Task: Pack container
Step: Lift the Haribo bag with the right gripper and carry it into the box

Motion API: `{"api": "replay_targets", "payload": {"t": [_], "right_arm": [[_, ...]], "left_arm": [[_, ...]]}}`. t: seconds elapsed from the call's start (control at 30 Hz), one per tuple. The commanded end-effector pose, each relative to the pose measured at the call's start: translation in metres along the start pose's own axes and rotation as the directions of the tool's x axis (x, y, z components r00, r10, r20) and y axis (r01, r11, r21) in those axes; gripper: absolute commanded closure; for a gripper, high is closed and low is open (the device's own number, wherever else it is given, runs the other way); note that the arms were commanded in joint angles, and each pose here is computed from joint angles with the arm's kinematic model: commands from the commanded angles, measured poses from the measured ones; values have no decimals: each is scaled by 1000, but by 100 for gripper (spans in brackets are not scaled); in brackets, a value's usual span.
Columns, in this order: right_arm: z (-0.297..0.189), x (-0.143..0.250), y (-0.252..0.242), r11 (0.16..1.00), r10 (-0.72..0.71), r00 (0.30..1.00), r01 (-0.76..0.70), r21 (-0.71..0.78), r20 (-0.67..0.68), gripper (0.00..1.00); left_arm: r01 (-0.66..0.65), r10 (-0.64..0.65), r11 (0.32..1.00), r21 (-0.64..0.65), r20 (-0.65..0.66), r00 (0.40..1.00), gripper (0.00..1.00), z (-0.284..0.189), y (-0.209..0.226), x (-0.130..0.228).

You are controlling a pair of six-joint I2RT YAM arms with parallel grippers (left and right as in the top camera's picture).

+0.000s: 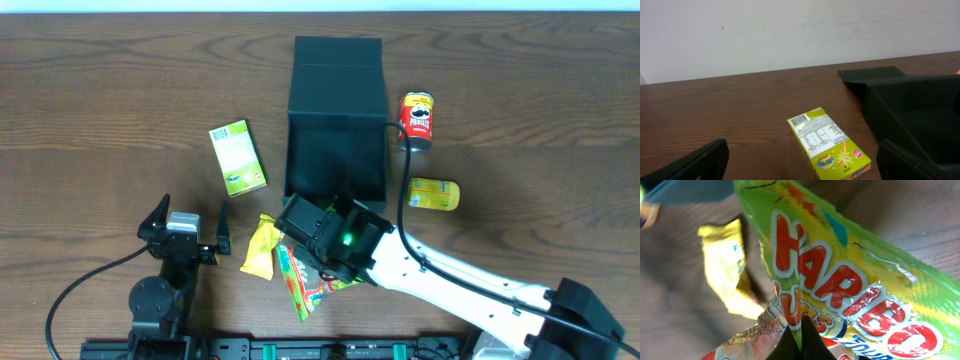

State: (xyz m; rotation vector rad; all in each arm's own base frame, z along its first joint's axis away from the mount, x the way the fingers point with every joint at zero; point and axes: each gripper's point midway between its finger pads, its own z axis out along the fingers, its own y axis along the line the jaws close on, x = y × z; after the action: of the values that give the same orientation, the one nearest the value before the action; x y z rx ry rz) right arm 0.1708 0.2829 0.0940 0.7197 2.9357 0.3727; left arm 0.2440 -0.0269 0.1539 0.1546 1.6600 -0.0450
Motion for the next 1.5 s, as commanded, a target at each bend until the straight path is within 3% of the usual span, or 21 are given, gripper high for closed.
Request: {"api": "replay_targets", "payload": {"t": [0.0, 0.13, 0.33, 0.77, 1.1, 1.47], "right_arm": [[-22, 0, 21, 986, -152, 988, 153, -63, 27, 98], [-40, -10, 27, 962, -264, 961, 268, -46, 83, 99], [-66, -44, 19, 947, -321, 928, 317, 53, 187, 98], [-97, -123, 27, 855, -518, 823, 509, 101, 233, 99], [-73, -158, 49, 809, -588, 793, 581, 93, 161, 99], [-38, -171, 75, 696, -718, 688, 709, 115, 107, 99]], "left_arm": [[3, -3, 1000, 7, -63, 998, 5, 0, -1, 18], [3, -3, 1000, 7, -63, 998, 5, 0, -1, 18], [3, -3, 1000, 7, -63, 998, 5, 0, -1, 18], [3, -3, 1000, 7, -63, 998, 5, 0, -1, 18], [3, -3, 1000, 7, -63, 998, 5, 0, -1, 18], [3, -3, 1000, 7, -63, 998, 5, 0, -1, 18]]}}
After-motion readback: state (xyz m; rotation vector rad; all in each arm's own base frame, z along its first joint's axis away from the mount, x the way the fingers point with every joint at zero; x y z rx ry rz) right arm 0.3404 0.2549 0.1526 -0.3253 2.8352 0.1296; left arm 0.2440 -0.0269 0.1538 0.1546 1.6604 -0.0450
